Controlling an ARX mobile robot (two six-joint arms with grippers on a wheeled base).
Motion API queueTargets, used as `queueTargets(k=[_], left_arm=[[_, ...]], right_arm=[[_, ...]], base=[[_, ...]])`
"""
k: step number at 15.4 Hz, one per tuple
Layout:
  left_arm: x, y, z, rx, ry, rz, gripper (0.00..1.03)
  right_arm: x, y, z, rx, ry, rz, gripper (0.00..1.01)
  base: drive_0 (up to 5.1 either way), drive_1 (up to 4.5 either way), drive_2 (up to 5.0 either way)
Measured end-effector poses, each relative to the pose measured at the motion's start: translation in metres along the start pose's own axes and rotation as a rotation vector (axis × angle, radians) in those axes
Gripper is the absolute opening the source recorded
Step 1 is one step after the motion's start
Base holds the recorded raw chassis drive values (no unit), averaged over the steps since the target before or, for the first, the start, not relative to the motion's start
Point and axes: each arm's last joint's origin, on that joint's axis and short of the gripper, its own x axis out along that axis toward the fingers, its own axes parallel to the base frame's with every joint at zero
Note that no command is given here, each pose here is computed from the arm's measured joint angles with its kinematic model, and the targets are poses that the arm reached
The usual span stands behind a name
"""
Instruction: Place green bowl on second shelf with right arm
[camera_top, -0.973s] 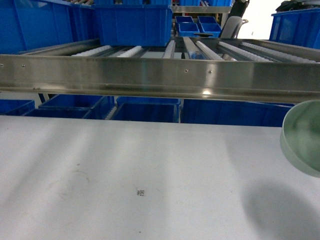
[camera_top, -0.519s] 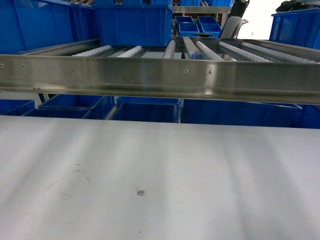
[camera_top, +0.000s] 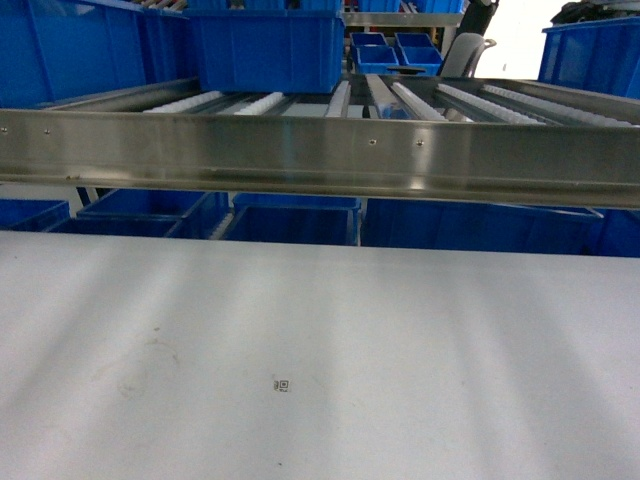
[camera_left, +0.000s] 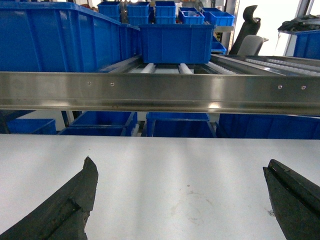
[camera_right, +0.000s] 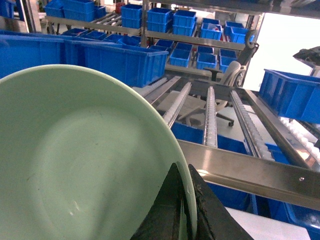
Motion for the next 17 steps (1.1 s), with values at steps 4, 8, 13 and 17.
queueTargets(k=[4,8,13,17], left_arm=[[0.0,0.0,0.0,0.0,0.0,0.0,0.98],[0.0,-0.0001,0.0001,0.0,-0.001,-0.002,0.98],[0.0,0.0,0.0,0.0,0.0,0.0,0.98],[0.0,0.0,-0.0001,0.0,0.001,0.0,0.98]], right_arm=[[-0.0049,0.0,0.0035,0.002,-0.022,-0.009,0.02],[-0.0044,-0.0001,0.0029,0.003,-0.018,-0.01,0.02],[-0.0046,-0.001,0.0023,0.004,-0.017,-0.018,0.02],[-0.0046,-0.001,0.0022,0.004,-0.017,-0.018,0.02]], base=[[0.0,0.0,0.0],[-2.4,1.2,1.2],[-4.7,2.55,2.6],[-5.0,2.42,2.4]])
